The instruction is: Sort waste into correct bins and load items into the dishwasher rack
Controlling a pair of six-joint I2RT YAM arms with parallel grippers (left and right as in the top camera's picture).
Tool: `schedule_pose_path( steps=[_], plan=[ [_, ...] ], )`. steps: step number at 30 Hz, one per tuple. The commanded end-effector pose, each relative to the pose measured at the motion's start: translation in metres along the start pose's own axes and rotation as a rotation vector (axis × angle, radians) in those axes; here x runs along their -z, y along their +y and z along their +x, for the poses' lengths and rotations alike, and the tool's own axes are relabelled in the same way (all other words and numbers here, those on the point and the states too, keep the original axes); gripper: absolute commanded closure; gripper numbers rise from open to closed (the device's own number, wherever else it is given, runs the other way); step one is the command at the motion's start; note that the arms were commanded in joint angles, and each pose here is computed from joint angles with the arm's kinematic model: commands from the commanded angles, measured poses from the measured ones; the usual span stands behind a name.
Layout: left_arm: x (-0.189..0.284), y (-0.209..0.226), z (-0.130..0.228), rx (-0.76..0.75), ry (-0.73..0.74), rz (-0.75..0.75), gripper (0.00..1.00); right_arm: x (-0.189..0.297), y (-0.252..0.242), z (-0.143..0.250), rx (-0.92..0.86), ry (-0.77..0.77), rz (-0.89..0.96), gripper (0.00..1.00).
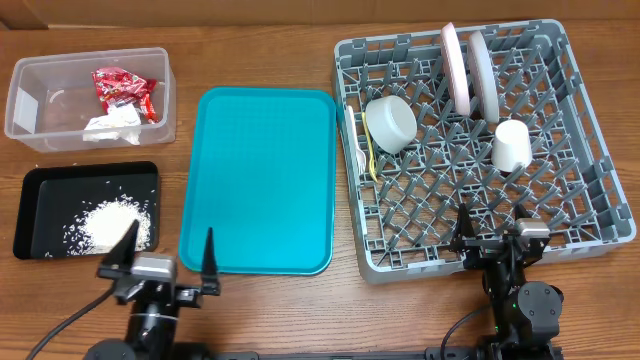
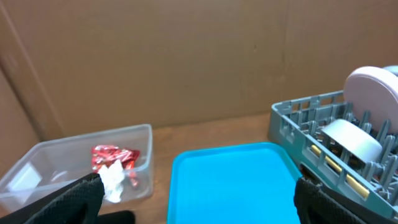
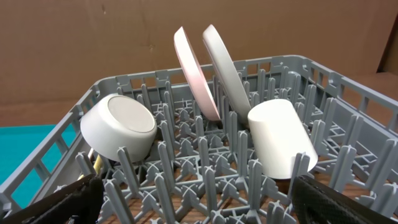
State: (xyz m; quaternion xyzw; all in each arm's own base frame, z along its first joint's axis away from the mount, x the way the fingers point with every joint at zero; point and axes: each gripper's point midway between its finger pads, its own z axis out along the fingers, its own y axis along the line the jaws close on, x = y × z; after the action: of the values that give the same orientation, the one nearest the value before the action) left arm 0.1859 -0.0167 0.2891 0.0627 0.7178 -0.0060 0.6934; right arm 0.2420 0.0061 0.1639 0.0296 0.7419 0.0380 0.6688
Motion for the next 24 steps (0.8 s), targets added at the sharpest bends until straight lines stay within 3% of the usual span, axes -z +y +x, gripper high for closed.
schedule_pose_path(
  steps=[1,9,14,24],
  plan=[
    [-0.012,-0.011,0.026,0.017,0.000,0.057,0.00,0.000,-0.001,-0.003,-0.001,-0.012,0.000,0.00],
    [-0.045,-0.019,0.093,0.025,0.068,0.087,0.00,0.000,-0.001,-0.002,0.000,-0.012,0.000,0.00],
    [-0.063,-0.020,0.127,0.017,0.027,0.081,0.00,0.000,-0.001,-0.002,-0.001,-0.012,0.000,0.00],
    [-0.064,-0.012,0.128,0.012,0.025,0.036,0.00,0.000,-0.001,-0.002,0.000,-0.012,0.000,0.00]
  ],
)
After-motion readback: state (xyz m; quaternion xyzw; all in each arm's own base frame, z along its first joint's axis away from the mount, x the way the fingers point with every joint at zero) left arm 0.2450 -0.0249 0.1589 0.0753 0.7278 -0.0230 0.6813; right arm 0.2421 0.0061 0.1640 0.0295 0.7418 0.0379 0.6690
